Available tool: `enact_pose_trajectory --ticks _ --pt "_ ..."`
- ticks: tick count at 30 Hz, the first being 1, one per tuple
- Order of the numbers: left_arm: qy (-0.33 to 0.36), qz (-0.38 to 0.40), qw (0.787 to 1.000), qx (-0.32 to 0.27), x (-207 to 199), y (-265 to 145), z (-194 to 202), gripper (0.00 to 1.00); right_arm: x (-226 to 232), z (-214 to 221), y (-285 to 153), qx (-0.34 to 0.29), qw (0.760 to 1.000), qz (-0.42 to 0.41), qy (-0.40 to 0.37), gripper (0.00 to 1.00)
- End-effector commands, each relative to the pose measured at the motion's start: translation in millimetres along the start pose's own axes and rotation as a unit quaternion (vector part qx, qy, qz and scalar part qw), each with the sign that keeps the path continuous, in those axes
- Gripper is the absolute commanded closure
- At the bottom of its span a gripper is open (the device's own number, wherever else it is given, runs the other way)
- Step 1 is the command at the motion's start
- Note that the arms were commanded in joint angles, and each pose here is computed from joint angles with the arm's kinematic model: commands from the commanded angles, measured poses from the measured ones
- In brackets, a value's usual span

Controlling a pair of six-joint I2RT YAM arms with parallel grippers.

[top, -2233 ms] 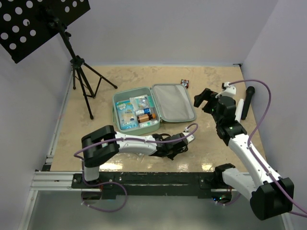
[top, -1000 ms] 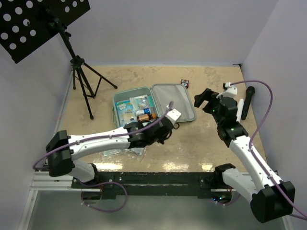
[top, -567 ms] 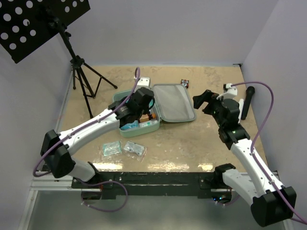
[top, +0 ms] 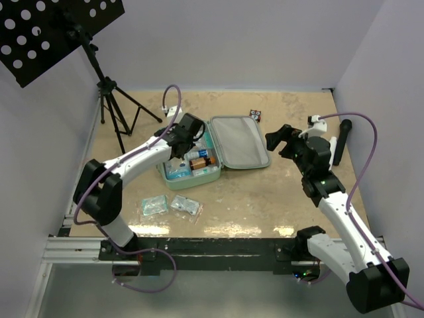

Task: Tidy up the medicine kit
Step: Place the scissors in the medicine box.

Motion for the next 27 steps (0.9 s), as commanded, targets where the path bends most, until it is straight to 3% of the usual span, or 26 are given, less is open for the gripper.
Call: enact_pose_trajectory --ticks 1,20,27 --pt "-0.071 -0.020 0.997 -0.003 -5.7 22.3 -9.0 1.00 5.7 -7.8 -0.1 -0.012 1.000 -0.009 0.003 0.02" --pt "-0.078 -0.046 0.995 0.038 -12.5 70.4 21.3 1.00 10.0 -4.3 6.6 0.006 1.000 -0.018 0.005 0.02" --pt "-0.085 -0.023 0.996 0.020 -12.4 57.8 4.9 1.00 9.2 -1.3 7.1 0.011 1.000 -0.019 0.004 0.02"
Point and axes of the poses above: each gripper's point midway between its finger pads, its own y axis out along the fingers, its own x axis along the line the jaws close on, z = x × y, the point moved 4 cm from there along -y, back along the fingers, and after that the axes turned 5 degrees about y, right-handed, at the moved point
